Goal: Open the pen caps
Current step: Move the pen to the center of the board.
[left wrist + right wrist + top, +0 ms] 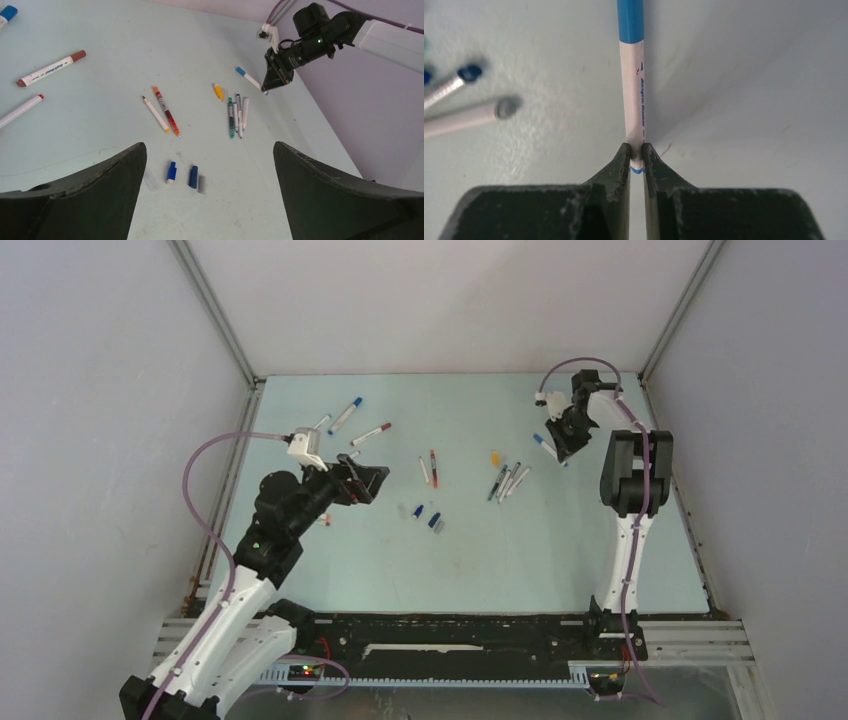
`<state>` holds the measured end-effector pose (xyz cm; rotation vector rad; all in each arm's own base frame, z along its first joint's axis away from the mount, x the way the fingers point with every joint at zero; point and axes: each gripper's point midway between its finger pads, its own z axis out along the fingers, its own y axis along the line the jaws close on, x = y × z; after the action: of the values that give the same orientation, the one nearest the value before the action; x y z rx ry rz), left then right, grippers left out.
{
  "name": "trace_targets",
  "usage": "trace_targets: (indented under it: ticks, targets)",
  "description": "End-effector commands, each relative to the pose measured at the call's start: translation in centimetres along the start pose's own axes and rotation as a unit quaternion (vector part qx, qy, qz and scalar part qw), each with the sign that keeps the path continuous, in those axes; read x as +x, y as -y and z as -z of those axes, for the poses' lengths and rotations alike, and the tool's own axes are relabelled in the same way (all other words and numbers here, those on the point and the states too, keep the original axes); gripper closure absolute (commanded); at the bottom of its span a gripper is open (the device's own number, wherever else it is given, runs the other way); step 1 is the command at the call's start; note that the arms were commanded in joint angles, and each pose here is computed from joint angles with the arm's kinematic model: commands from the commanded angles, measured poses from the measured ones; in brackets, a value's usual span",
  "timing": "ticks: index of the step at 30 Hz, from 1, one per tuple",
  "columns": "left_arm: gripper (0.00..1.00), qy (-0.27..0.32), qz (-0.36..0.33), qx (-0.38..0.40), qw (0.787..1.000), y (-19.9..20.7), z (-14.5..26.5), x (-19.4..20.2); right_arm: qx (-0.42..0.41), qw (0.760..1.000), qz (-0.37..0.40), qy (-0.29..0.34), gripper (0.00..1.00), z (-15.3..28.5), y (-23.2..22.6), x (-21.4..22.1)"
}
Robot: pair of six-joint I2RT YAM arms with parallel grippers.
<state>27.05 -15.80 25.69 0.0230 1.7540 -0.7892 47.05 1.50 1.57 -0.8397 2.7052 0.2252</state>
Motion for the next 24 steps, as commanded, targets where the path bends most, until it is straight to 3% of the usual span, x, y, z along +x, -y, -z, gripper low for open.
trace_targets:
  ticks: [1,6,18,24]
  targets:
    - [0.02,0.014,0.009,0.027,0.999,1.1,0.7,-0.4,0.029,0.998,-0.038,-0.036,0.96,2.1,-0.1,4.0]
    - [0.02,0.014,0.013,0.037,0.999,1.4,1.0,-0.1,0.023,0.998,-0.052,-0.037,0.87,2.0,-1.0,5.6]
    - [0.02,0.014,0.012,0.044,0.999,1.5,1.2,0.2,0.013,0.997,-0.065,-0.035,0.71,1.1,-0.6,3.9]
    - [0.02,0.009,0.028,0.052,0.998,1.8,0.9,0.4,0.013,0.998,-0.052,-0.037,0.69,0.8,-0.7,2.9]
